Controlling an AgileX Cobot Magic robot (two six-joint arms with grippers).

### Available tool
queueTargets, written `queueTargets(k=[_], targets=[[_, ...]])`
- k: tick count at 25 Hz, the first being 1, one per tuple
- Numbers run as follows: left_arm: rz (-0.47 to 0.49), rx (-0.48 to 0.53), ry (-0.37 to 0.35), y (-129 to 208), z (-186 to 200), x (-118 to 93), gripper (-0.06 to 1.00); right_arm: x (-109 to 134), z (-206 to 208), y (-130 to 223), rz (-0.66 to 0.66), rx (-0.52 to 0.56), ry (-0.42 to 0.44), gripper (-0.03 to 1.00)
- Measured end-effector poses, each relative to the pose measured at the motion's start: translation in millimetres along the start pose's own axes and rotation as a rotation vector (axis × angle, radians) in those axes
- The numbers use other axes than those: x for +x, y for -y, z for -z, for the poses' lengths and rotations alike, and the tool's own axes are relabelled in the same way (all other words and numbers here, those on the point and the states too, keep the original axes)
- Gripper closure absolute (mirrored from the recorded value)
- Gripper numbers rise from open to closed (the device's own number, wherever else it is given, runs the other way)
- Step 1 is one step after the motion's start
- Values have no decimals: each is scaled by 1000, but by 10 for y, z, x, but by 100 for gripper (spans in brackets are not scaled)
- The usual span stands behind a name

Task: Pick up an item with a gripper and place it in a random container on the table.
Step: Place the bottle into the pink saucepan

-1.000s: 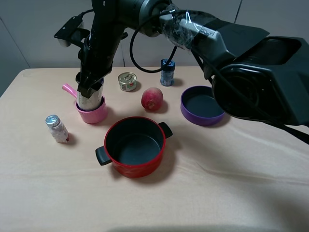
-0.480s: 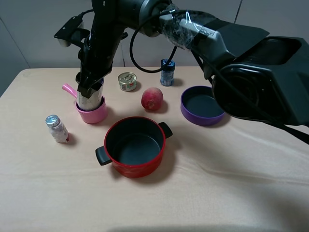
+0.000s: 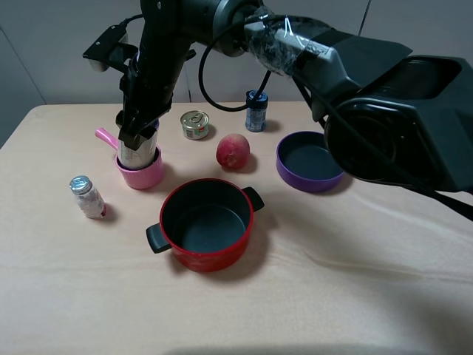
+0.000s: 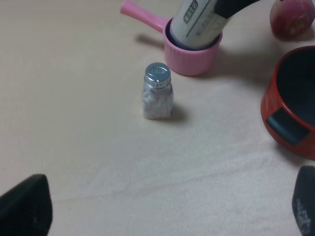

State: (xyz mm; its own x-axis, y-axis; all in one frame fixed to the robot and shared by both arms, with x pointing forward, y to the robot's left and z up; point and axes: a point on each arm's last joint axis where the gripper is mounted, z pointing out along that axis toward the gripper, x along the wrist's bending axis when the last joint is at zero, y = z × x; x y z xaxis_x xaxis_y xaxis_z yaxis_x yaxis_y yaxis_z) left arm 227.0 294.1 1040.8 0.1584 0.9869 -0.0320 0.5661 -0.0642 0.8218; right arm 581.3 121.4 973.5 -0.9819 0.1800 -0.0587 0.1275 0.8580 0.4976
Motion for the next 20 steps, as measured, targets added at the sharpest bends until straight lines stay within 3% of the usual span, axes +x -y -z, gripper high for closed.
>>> queueTargets(k=[14, 20], targets=[[0, 0, 0, 0, 0, 0, -5, -2, 0, -2, 0, -2, 2, 51], [0, 0, 0, 0, 0, 0, -5, -12, 0, -21, -1, -23, 13, 42]])
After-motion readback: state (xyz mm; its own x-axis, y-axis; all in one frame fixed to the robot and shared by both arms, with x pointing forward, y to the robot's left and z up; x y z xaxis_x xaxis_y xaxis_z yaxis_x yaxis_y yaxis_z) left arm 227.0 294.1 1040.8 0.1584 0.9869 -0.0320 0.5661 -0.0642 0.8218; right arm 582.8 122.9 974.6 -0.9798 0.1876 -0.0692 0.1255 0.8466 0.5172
